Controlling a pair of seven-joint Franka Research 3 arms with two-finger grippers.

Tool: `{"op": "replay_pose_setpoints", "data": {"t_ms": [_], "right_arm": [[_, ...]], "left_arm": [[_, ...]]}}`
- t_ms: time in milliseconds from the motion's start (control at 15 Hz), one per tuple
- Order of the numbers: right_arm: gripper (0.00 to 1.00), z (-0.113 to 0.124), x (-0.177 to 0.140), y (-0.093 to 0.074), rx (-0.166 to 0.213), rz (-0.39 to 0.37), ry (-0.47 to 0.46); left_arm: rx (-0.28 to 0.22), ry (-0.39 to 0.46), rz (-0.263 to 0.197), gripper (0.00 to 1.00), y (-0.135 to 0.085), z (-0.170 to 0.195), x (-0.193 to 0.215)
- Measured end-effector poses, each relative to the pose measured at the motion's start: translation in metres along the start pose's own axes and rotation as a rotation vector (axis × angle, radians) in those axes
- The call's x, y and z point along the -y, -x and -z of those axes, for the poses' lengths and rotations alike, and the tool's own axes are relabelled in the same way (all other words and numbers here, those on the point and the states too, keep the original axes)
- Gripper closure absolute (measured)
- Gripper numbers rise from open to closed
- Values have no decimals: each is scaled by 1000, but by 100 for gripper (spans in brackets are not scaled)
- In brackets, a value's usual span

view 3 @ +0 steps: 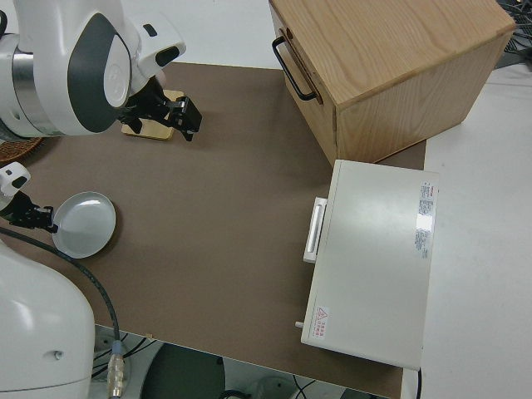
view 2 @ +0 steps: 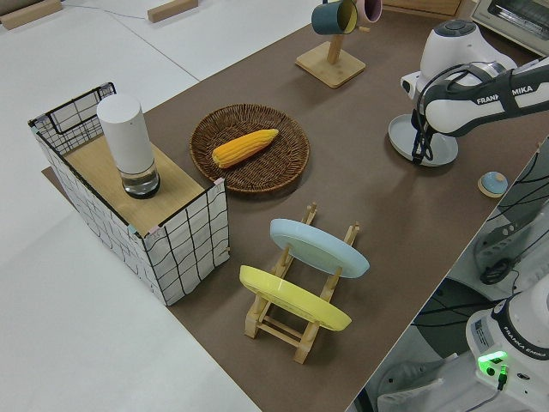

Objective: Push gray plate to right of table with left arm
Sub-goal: 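Push the gray plate with the left gripper toward the right arm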

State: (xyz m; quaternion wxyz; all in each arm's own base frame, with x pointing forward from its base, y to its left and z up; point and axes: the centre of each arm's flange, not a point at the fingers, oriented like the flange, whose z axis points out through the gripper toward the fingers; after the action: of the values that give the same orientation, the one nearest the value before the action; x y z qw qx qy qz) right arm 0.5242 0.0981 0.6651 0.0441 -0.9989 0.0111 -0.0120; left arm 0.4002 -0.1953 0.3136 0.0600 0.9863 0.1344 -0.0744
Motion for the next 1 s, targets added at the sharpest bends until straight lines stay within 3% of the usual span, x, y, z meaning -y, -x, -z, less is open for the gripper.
{"op": "replay_pose_setpoints", "data": {"t_ms": [467,1000], "right_arm": [[0,0,0,0,0,0,0],[0,0,0,0,0,0,0]], "left_arm": [[-55,46,68,97,34,-18,-74],[-74,82,69,97,62,-17,-117]]}}
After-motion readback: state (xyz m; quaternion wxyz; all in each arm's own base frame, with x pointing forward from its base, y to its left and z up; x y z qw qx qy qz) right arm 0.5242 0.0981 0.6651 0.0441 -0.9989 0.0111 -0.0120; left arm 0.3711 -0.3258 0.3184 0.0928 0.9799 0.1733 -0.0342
